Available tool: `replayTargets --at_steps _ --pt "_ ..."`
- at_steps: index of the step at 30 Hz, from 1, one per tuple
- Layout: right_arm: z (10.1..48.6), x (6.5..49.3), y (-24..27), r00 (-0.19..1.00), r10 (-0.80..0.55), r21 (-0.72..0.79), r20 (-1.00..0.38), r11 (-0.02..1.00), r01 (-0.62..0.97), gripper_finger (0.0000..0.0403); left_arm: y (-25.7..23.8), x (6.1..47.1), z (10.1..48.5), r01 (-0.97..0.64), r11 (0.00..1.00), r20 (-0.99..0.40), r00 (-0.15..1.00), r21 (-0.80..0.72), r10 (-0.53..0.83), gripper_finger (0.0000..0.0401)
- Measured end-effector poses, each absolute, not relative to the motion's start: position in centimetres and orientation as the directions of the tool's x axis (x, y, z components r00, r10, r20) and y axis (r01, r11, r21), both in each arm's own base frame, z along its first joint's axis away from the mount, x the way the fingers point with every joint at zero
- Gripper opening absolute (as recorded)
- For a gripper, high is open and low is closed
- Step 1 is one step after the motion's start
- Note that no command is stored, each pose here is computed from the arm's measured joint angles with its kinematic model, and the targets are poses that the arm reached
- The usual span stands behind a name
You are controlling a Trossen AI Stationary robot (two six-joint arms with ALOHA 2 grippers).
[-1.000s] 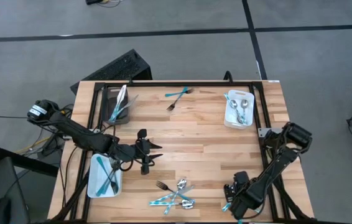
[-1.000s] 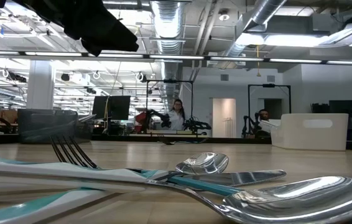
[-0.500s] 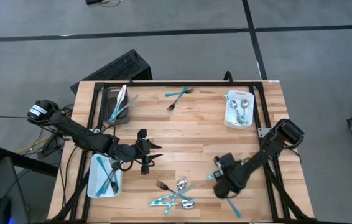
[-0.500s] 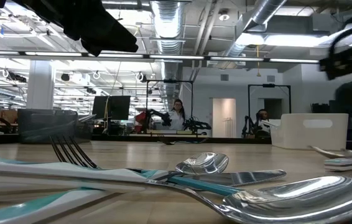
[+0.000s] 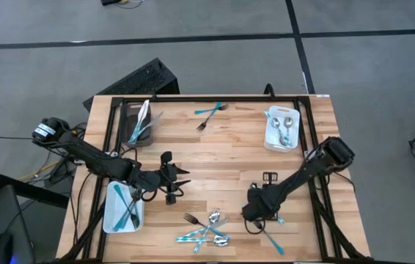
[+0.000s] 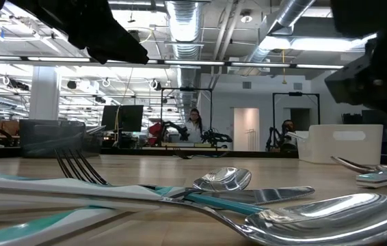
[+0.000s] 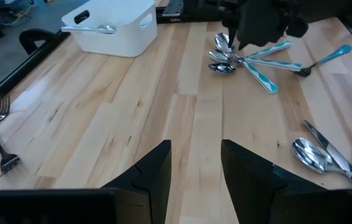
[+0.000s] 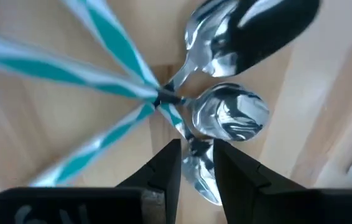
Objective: Sort silverware by color (type)
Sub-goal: Put the blue white spoon into the right white bin
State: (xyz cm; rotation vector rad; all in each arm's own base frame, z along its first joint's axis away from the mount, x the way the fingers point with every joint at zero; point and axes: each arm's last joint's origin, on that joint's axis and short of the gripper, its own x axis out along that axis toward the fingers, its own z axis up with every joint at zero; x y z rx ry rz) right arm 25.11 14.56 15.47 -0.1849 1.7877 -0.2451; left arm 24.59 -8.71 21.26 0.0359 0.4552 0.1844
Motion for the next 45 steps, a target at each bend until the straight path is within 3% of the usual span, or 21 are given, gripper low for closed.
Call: replayTargets --at_steps 11,16,22,27,31,40,45 --pt "14.9 25.1 14.2 -0.236 -0.224 -0.158 -0.946 0.95 -0.269 0.0112 -8.7 24.5 21.2 -0.177 0.981 -0.441 0.877 0.075 0.192 0.0128" --pt "15.9 24.9 14.7 -0.166 -0.19 -0.141 -0.968 0.952 -0.271 0.0087 -8.6 24.5 21.1 -0.18 0.98 -0.445 0.874 0.079 0.197 0.0128" --pt "18.4 25.6 15.5 0.1 -0.126 -0.143 -0.987 0.973 -0.183 0.0074 -8.1 24.7 21.2 -0.247 0.965 -0.428 0.865 0.089 0.261 0.0128" --pt "18.4 24.7 15.3 0.087 -0.258 -0.27 -0.962 0.943 -0.196 0.0074 -7.6 24.8 21.2 -0.266 0.96 -0.428 0.86 0.088 0.277 0.0128" --pt "18.5 24.4 15.2 0.061 -0.274 -0.28 -0.96 0.948 -0.154 0.0095 -7.5 24.8 21.2 -0.27 0.959 -0.428 0.859 0.088 0.281 0.0128" --pt "18.4 23.8 16.7 0.099 -0.249 -0.264 -0.963 0.945 -0.191 0.0195 -7.5 24.8 21.2 -0.277 0.956 -0.425 0.858 0.092 0.29 0.0128" --pt "18.4 23.6 17.3 0.112 -0.232 -0.251 -0.966 0.946 -0.204 0.0214 -7.5 24.8 21.2 -0.278 0.956 -0.425 0.857 0.092 0.29 0.0128"
